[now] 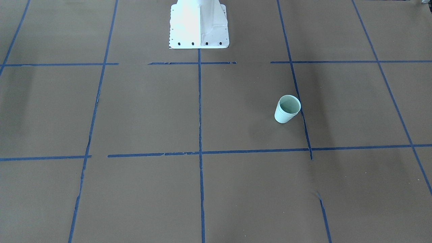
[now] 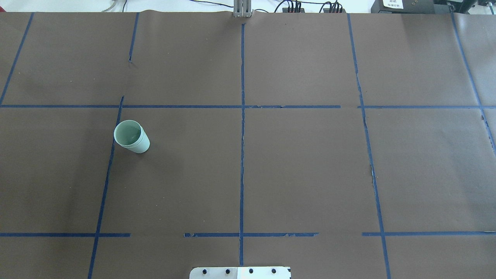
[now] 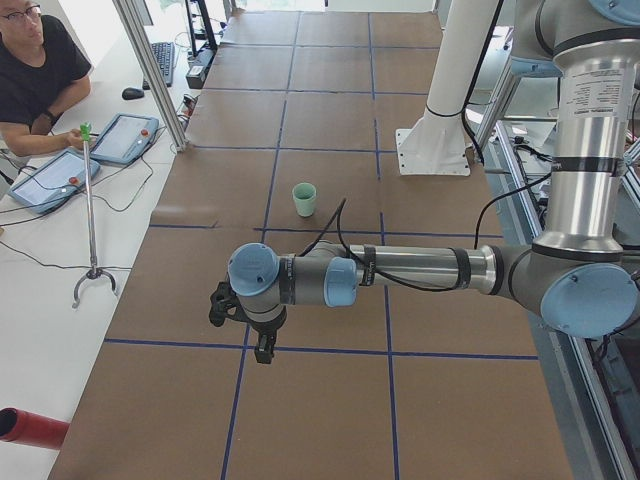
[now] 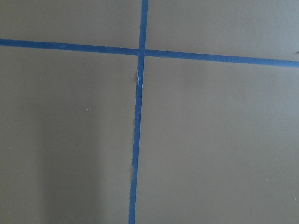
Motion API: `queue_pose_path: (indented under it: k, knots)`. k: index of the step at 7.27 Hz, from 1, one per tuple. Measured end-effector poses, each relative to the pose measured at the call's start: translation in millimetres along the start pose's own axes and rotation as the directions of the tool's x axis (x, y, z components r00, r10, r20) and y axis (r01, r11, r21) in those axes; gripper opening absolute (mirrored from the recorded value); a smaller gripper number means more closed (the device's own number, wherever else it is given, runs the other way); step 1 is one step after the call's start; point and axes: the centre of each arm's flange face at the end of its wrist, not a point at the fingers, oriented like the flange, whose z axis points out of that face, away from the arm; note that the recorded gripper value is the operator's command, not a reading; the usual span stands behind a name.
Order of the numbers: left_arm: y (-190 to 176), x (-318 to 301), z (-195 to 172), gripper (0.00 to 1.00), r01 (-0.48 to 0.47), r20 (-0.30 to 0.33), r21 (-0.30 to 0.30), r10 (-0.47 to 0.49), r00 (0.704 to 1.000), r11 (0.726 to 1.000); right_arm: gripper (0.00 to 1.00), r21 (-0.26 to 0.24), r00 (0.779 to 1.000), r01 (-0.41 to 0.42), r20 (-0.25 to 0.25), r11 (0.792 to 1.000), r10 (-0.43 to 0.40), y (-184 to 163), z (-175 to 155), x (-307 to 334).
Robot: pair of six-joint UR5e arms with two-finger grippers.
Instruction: Stack cups
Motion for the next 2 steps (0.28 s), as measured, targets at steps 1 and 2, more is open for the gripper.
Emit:
queue_pose_path:
  k: [1, 2]
  knots:
    - [-1.5, -0.2, 0.0, 1.0, 0.0, 0.0, 0.0, 0.0, 1.0, 1.0, 1.0, 0.0, 1.0, 0.0, 0.0, 1.0, 0.0, 0.0, 0.0, 0.0]
    - [-1.7, -0.6, 0.2, 1.0, 0.0, 0.001, -0.001, 0.0, 1.0, 1.0, 1.0, 0.0, 1.0, 0.0, 0.0, 1.0, 0.0, 0.0, 0.0, -0.1]
